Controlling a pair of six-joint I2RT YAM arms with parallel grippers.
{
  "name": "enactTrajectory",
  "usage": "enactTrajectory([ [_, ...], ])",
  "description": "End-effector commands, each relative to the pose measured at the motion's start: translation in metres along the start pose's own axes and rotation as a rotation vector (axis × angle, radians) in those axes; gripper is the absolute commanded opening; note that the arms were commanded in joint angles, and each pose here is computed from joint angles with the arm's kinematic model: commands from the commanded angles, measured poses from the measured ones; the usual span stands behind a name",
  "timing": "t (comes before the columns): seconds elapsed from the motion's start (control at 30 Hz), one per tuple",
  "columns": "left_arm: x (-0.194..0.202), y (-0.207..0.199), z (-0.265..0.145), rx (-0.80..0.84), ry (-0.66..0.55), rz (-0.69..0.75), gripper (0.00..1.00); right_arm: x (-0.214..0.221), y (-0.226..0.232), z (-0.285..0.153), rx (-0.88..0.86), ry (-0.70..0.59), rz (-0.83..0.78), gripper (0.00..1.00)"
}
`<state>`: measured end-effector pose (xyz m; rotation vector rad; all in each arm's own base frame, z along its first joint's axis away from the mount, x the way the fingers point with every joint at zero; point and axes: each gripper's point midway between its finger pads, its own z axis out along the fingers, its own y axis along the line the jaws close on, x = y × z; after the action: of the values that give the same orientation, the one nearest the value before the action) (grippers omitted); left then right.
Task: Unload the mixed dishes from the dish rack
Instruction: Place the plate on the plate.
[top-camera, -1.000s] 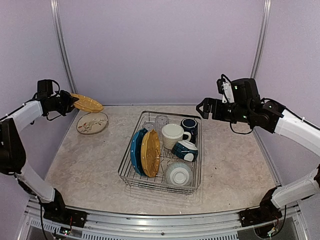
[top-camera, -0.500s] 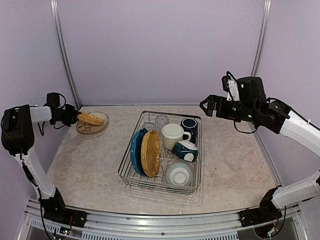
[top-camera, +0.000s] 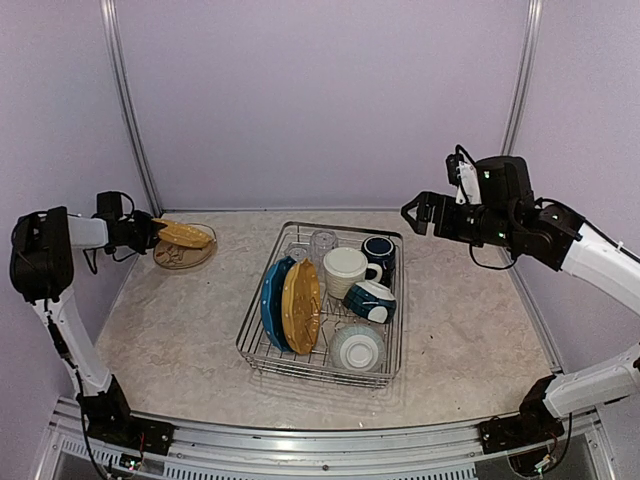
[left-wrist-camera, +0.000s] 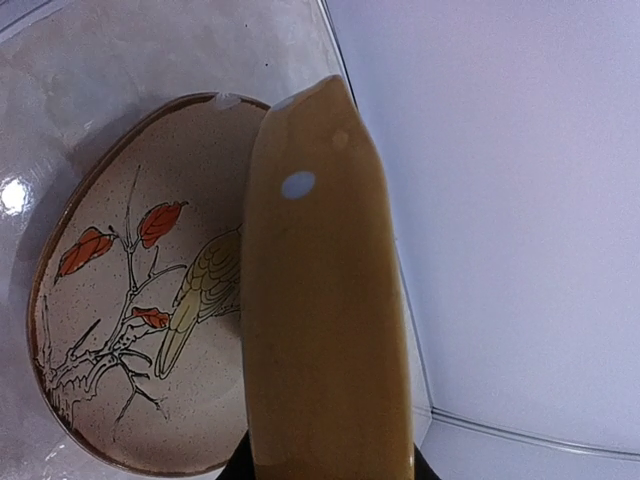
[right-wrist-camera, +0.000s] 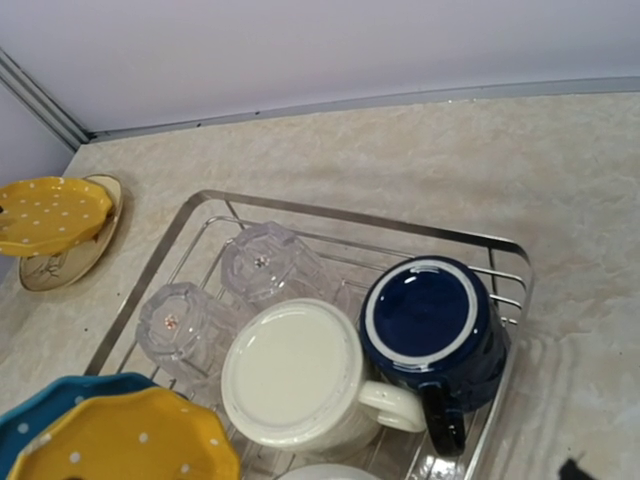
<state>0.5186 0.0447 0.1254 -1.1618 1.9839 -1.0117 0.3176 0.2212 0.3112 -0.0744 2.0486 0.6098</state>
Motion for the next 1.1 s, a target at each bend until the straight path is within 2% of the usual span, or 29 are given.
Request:
enactTrajectory([
  [0.0,-0.009,-0.014,-0.006,0.060,-0.024,0.053,0.23,0.000,-0.007,-0.003,0.014,-0.012,0.015,1.00],
  [0.17,-0.003,0.007,-0.010,-0.048,-0.010,0.055,0.48,0.001,-0.006,-0.002,0.003,-0.016,0.015,1.00],
  [0.27,0.002,0.019,-0.012,-0.103,0.000,0.058,0.59,0.001,-0.005,-0.003,-0.008,-0.028,0.014,1.00],
  [0.4,0.004,0.029,-0.017,-0.150,-0.006,0.067,0.64,0.000,-0.006,-0.002,-0.010,-0.034,0.007,1.00],
  [0.77,0.005,0.036,-0.020,-0.348,-0.044,0.165,0.94,-0.009,-0.009,-0.013,-0.012,-0.069,0.002,1.00],
  [0.87,0.008,0.039,-0.019,-0.389,-0.046,0.191,0.99,-0.011,-0.009,-0.016,-0.018,-0.079,0.004,1.00],
  [1.07,0.013,0.042,-0.015,-0.396,-0.031,0.206,0.98,-0.010,-0.010,-0.018,-0.016,-0.077,0.010,1.00],
])
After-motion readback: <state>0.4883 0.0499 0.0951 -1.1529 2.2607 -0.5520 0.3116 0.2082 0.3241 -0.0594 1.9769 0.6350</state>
